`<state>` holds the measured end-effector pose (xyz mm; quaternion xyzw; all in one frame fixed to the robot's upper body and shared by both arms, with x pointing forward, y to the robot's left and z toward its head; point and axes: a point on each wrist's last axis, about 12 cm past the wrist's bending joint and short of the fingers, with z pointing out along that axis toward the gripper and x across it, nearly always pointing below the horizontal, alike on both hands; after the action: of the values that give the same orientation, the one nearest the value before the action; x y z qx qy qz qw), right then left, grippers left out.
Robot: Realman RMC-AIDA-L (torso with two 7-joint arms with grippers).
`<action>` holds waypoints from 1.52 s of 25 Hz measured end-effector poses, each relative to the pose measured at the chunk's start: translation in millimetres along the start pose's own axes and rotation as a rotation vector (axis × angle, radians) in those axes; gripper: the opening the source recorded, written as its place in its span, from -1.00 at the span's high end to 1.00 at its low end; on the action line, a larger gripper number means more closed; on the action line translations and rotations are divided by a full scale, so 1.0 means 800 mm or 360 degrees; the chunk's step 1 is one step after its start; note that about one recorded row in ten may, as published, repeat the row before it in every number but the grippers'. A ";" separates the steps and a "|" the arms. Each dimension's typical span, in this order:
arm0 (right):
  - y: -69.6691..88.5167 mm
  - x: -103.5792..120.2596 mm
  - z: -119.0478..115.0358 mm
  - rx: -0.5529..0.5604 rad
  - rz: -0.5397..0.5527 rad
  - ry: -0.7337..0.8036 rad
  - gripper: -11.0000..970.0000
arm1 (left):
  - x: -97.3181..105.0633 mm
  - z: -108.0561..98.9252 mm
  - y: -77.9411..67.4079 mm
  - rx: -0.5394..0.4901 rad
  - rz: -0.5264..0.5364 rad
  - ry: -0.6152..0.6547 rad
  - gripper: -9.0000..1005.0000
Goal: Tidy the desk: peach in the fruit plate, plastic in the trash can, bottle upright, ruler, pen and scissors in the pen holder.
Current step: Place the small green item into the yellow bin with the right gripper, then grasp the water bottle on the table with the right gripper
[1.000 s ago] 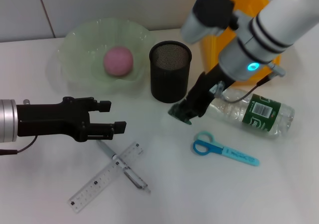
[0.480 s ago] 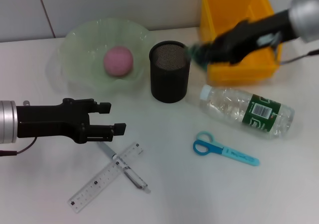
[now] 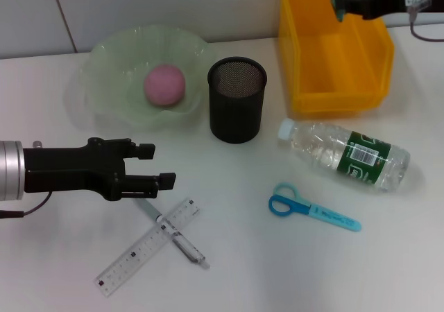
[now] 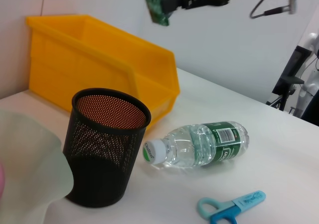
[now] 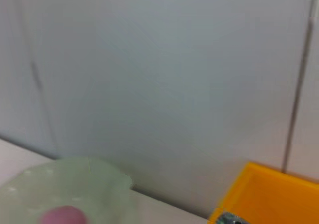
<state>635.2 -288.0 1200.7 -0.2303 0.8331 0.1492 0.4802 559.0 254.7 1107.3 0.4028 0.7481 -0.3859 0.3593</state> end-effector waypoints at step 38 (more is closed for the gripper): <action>0.059 -0.023 -0.031 -0.0479 -0.0227 0.0741 -0.56 | 0.000 0.001 -0.001 0.0007 -0.0017 0.0001 -0.56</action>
<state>600.2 -255.4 1230.7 -0.3852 0.8711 0.1800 0.2458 558.4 253.6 1106.9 0.3997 0.7495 -0.3893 0.3563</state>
